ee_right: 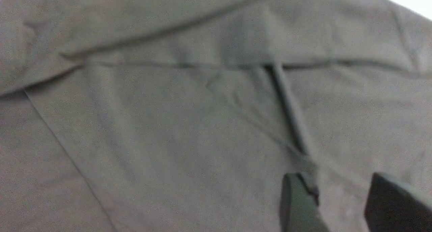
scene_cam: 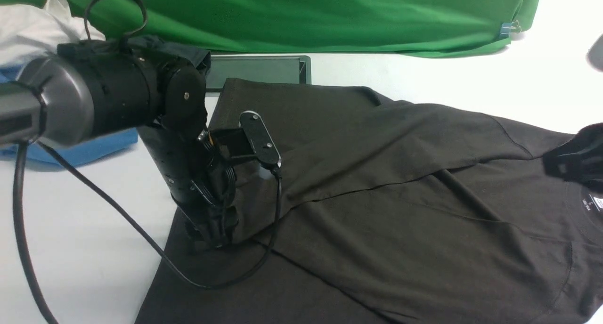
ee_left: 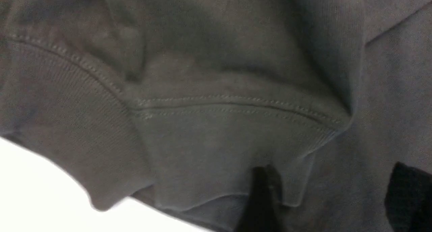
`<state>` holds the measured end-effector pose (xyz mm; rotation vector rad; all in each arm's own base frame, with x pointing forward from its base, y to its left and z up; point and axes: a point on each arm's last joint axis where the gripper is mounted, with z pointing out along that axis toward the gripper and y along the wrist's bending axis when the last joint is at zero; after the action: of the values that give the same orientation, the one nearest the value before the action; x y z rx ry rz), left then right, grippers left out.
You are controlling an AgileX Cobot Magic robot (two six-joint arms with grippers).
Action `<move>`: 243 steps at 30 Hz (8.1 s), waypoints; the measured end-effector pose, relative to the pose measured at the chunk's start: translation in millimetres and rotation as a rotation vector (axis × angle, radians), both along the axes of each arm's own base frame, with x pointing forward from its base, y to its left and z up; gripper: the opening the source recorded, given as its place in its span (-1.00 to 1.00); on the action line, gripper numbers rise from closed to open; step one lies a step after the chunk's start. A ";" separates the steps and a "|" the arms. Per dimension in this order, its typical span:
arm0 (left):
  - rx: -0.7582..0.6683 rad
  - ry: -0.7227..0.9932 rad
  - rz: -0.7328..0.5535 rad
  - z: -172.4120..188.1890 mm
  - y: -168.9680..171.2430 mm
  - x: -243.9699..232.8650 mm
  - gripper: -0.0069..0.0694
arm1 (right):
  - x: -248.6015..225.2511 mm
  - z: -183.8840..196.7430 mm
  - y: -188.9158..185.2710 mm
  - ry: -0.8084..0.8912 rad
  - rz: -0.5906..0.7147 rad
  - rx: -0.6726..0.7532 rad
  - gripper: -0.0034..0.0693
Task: Fold a long-sleeved shirt on a white desktop.
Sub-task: 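Fold the left side of the dark shirt inward over its body with the left gripper, then grasp the near edge of the shirt at its hem and shoulder corners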
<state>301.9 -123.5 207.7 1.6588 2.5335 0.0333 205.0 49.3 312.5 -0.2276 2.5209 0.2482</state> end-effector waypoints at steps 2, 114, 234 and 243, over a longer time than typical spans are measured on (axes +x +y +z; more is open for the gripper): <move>-0.001 -0.035 0.059 5.7 1.7 0.6 0.46 | 9.1 -9.8 1.9 0.052 -0.010 0.000 0.10; -0.463 -0.574 0.332 61.8 48.8 -127.5 -0.78 | 207.0 -161.5 -15.2 0.292 -0.240 -0.059 -0.35; -0.205 -0.139 -0.146 52.1 32.7 -177.4 -0.72 | -13.5 -143.5 -77.0 0.381 -0.763 0.031 0.58; -0.204 -0.135 -0.143 52.0 32.9 -177.7 -0.72 | 2.7 -170.0 -80.0 0.446 -0.718 -0.005 -0.09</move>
<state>124.2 -90.6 259.8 1.6908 2.2326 -0.1168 207.7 -30.7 142.5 0.8045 2.8370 -0.0039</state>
